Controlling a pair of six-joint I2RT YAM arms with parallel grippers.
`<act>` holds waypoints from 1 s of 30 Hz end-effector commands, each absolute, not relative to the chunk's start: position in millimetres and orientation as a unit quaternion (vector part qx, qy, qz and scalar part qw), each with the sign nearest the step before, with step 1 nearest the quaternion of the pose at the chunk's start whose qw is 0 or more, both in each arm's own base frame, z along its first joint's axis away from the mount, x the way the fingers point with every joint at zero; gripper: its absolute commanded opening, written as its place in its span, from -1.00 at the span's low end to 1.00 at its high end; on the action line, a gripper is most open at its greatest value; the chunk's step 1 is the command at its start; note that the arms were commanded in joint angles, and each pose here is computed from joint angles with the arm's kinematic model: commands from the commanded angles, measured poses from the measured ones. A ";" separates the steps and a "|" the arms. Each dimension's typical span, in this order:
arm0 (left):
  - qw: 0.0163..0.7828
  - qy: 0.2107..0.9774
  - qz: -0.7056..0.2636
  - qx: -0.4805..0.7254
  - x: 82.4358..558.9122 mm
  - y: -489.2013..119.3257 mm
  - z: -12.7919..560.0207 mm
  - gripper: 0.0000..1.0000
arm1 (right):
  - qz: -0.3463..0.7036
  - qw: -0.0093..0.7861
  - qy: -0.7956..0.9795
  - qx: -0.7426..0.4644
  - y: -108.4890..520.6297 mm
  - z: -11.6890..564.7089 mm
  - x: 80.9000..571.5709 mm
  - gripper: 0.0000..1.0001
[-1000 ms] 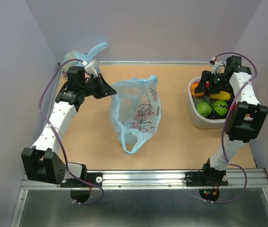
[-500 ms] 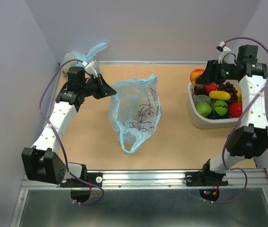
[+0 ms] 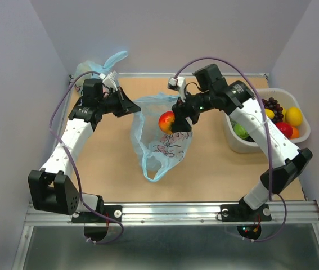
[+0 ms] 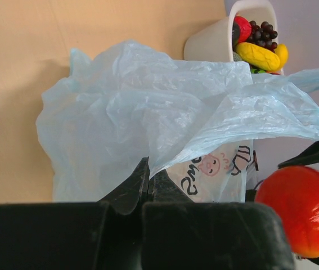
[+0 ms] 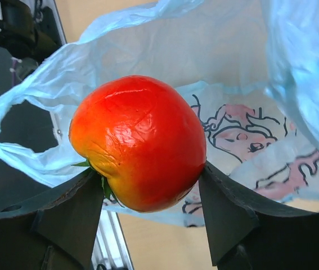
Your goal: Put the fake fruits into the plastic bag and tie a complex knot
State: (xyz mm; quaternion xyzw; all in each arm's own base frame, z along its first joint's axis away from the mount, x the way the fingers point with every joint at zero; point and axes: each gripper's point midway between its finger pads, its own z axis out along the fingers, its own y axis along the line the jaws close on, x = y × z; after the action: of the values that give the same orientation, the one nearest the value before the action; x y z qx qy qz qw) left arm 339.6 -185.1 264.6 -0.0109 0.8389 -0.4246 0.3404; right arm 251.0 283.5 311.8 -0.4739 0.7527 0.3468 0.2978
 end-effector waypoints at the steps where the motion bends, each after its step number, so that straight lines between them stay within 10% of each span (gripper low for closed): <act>1: 0.350 0.826 -0.442 -0.008 342.9 -187.3 275.3 -1.00 | 0.289 0.338 0.755 -0.482 293.7 307.1 289.4 0.62; 2: 0.350 0.826 -0.441 -0.009 342.9 -186.2 274.9 -1.00 | 0.275 0.345 0.758 -0.481 291.1 307.4 294.0 0.99; 30: 0.354 0.833 -0.424 -0.025 340.1 -172.2 264.3 -1.00 | 0.144 0.220 0.956 -0.133 -15.8 232.4 321.9 1.00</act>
State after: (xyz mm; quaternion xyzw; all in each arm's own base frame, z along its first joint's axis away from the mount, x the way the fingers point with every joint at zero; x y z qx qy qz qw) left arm 344.1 -176.6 252.7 -0.0389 0.8428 -0.4252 0.3277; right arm 364.3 -18.2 219.9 -0.1048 0.9516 0.1678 0.2351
